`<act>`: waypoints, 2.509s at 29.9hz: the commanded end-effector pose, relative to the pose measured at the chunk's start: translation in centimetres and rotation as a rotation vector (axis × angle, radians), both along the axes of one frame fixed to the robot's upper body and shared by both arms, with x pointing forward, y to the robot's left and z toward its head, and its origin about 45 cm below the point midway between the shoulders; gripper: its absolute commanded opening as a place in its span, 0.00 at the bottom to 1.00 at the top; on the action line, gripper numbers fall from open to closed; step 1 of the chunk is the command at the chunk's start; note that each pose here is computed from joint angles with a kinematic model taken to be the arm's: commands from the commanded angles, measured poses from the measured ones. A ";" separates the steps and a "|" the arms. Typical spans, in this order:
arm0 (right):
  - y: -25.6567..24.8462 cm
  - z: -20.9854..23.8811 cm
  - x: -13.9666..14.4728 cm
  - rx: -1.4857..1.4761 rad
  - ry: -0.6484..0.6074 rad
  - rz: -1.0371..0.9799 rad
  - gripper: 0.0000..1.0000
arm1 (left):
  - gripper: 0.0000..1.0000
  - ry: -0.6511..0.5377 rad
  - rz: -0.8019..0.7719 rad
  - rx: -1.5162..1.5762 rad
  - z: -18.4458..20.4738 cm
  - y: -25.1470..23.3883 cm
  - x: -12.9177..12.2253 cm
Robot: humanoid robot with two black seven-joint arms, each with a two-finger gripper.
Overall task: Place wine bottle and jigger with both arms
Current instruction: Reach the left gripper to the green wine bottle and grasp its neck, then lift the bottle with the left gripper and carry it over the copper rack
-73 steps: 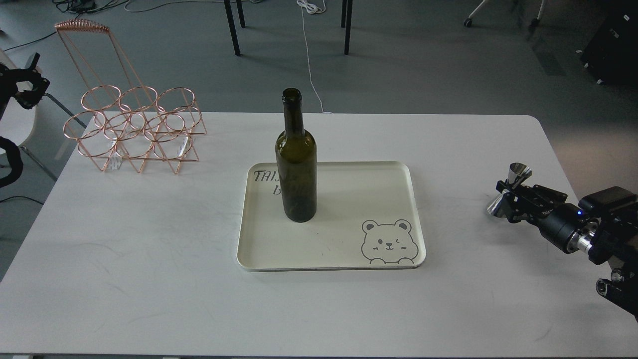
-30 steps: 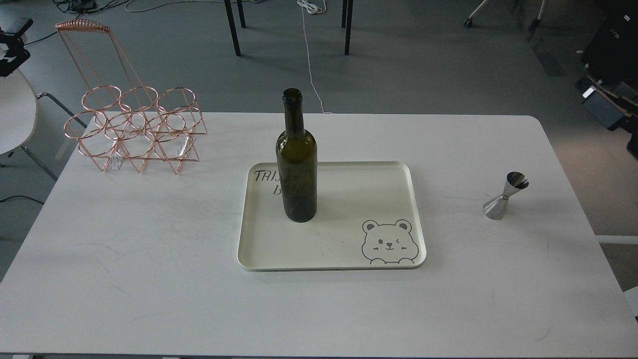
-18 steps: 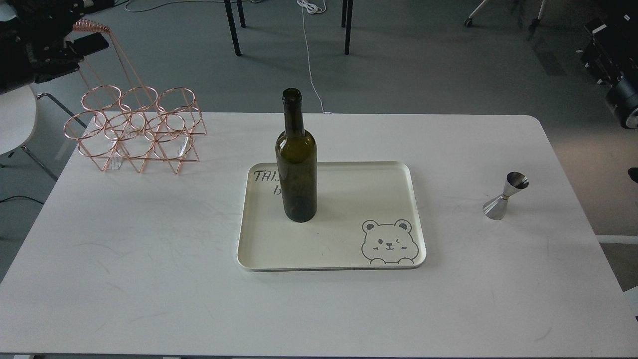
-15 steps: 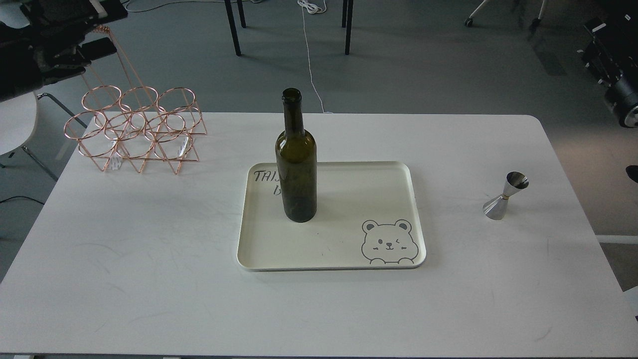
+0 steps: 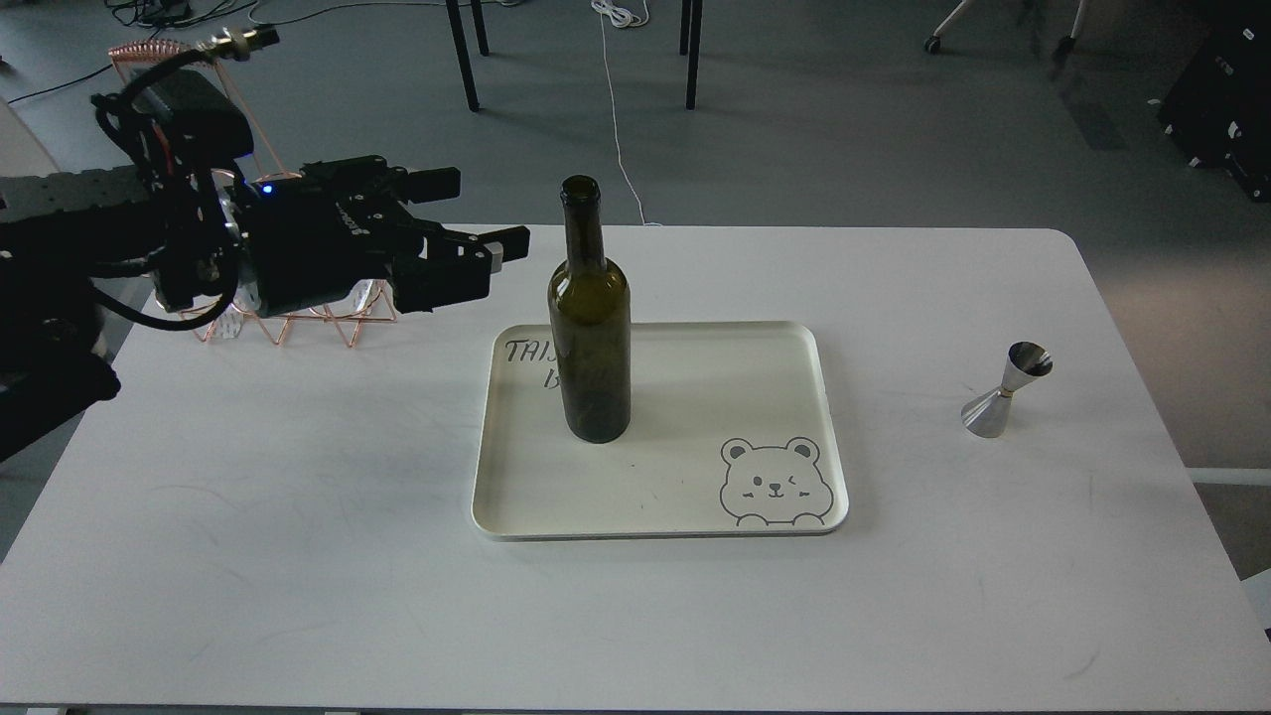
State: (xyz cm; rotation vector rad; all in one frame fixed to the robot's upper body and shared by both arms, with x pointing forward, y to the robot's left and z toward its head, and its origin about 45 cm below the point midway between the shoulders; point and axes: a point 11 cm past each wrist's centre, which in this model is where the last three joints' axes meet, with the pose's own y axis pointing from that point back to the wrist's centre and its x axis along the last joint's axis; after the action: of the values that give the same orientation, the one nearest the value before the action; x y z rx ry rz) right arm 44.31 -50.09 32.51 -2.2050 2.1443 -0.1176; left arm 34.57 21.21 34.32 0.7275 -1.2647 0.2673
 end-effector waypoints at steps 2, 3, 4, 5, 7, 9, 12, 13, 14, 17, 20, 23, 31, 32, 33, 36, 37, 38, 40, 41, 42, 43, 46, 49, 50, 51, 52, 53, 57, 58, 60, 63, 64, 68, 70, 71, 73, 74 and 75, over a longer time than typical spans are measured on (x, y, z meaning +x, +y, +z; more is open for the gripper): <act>0.2 0.1 0.1 0.020 -0.006 0.004 0.96 | 0.97 -0.013 -0.070 -0.035 -2.2 -3.9 0.0; 0.2 0.3 0.1 0.023 -0.011 0.006 0.96 | 0.97 -0.011 -0.072 -0.042 -2.7 -4.3 0.1; 0.2 0.3 0.1 0.024 -0.012 0.004 0.96 | 0.97 -0.011 -0.068 -0.046 -3.1 -4.6 0.3; 0.0 0.5 0.0 0.024 -0.017 0.001 0.96 | 0.97 -0.008 -0.060 -0.051 -3.5 -4.7 0.7; -0.2 0.6 -0.1 0.026 -0.020 -0.002 0.96 | 0.97 -0.008 -0.046 -0.051 -4.0 -4.8 1.3; -0.3 0.6 -0.1 0.026 -0.020 -0.006 0.96 | 0.97 -0.008 -0.027 -0.045 -4.3 -4.4 1.8; -0.4 0.4 -0.2 0.026 -0.017 -0.007 0.96 | 0.94 -0.025 -0.008 -0.062 -4.2 -4.1 2.4; -0.4 0.4 -0.2 0.026 -0.015 -0.007 0.96 | 0.93 -0.032 -0.006 -0.066 -4.2 -4.3 2.5; -0.3 0.4 -0.2 0.026 -0.015 -0.006 0.96 | 0.91 -0.036 -0.003 -0.072 -4.2 -4.3 2.6; -0.1 0.2 -0.1 0.029 -0.014 -0.002 0.96 | 0.77 -0.043 0.015 -0.079 -4.2 -4.5 2.9; 0.0 0.3 0.0 0.035 -0.020 -0.001 0.96 | 0.62 -0.046 0.028 -0.075 -4.2 -4.4 3.0; -0.1 0.4 -0.1 0.036 -0.022 -0.003 0.96 | 0.51 -0.046 0.030 -0.078 -4.1 -4.4 3.1; -0.4 0.5 -0.2 0.032 -0.022 -0.010 0.96 | 0.25 -0.063 0.038 -0.079 -3.3 -3.9 3.3; -0.4 0.5 -0.2 0.032 -0.022 -0.011 0.96 | 0.24 -0.070 0.043 -0.084 -3.0 -3.7 3.3; -0.4 0.5 -0.2 0.032 -0.022 -0.011 0.96 | 0.24 -0.084 0.046 -0.095 -2.4 -3.3 3.4; -0.4 0.5 -0.2 0.029 -0.021 -0.010 0.96 | 0.24 -0.118 0.075 -0.191 0.8 -2.5 3.7; -0.5 0.6 -0.3 0.027 -0.022 -0.013 0.96 | 0.24 -0.114 0.101 -0.218 1.7 -1.6 4.0; -0.6 0.6 -0.3 0.026 -0.022 -0.014 0.96 | 0.24 -0.112 0.124 -0.232 2.3 -0.7 4.2; -0.9 0.8 -0.4 0.026 -0.024 -0.020 0.96 | 0.24 -0.118 0.171 -0.224 3.4 1.6 4.5; -0.9 0.8 -0.4 0.026 -0.024 -0.020 0.96 | 0.24 -0.130 0.187 -0.215 4.1 2.6 4.6; -0.9 0.8 -0.4 0.024 -0.025 -0.019 0.96 | 0.24 -0.144 0.207 -0.199 4.9 3.7 4.6; -0.8 0.8 -0.4 0.027 -0.026 -0.018 0.96 | 0.24 -0.151 0.229 -0.185 5.3 4.9 4.6; -0.8 0.8 -0.4 0.026 -0.024 -0.018 0.96 | 0.23 -0.180 0.285 -0.145 6.7 7.9 4.7; -0.6 0.7 -0.3 0.028 -0.024 -0.016 0.96 | 0.21 -0.227 0.323 -0.120 8.7 10.1 5.3; -0.5 0.6 -0.3 0.029 -0.023 -0.015 0.96 | 0.21 -0.236 0.340 -0.117 9.1 10.8 5.6; -0.4 0.6 -0.2 0.030 -0.024 -0.013 0.96 | 0.21 -0.243 0.358 -0.114 9.3 11.4 5.9; -0.4 0.6 -0.2 0.030 -0.024 -0.015 0.96 | 0.21 -0.250 0.383 -0.112 9.6 12.2 6.2; -0.4 0.7 -0.1 0.030 -0.025 -0.013 0.96 | 0.21 -0.256 0.402 -0.110 9.8 12.8 6.5; -0.3 0.9 0.0 0.028 -0.030 -0.010 0.96 | 0.20 -0.265 0.472 -0.091 9.9 15.3 7.4; -0.2 0.9 0.0 0.031 -0.031 -0.010 0.96 | 0.20 -0.263 0.487 -0.089 9.8 15.8 7.5; -0.4 1.0 -0.1 0.026 -0.031 -0.013 0.96 | 0.20 -0.261 0.509 -0.086 9.7 16.5 7.7; -0.7 1.1 -0.2 0.026 -0.032 -0.018 0.96 | 0.20 -0.249 0.525 -0.074 9.0 17.1 7.8; -0.7 1.1 -0.2 0.025 -0.032 -0.019 0.96 | 0.20 -0.240 0.523 -0.067 8.6 17.0 7.8; -0.7 1.0 -0.3 0.026 -0.030 -0.018 0.96 | 0.20 -0.218 0.536 -0.053 7.5 17.2 8.2; -0.8 1.0 -0.3 0.025 -0.029 -0.020 0.96 | 0.20 -0.211 0.544 -0.061 7.1 17.2 8.6; -0.8 1.0 -0.3 0.025 -0.029 -0.020 0.96 | 0.20 -0.208 0.549 -0.064 6.9 17.2 8.8; -0.8 1.0 -0.3 0.026 -0.029 -0.018 0.96 | 0.20 -0.205 0.565 -0.066 6.7 17.7 9.0; -0.8 1.0 -0.3 0.025 -0.029 -0.020 0.96 | 0.20 -0.204 0.569 -0.066 6.7 17.8 9.1; -0.8 1.0 -0.3 0.026 -0.029 -0.018 0.96 | 0.20 -0.204 0.572 -0.066 6.6 17.9 9.1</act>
State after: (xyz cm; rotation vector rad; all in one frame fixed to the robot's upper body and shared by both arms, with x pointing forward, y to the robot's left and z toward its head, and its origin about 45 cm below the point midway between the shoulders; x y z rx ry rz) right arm 44.01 -50.86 33.48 -2.1568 2.1399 -0.1220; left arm 43.50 38.76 41.12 1.0092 -1.2177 0.8541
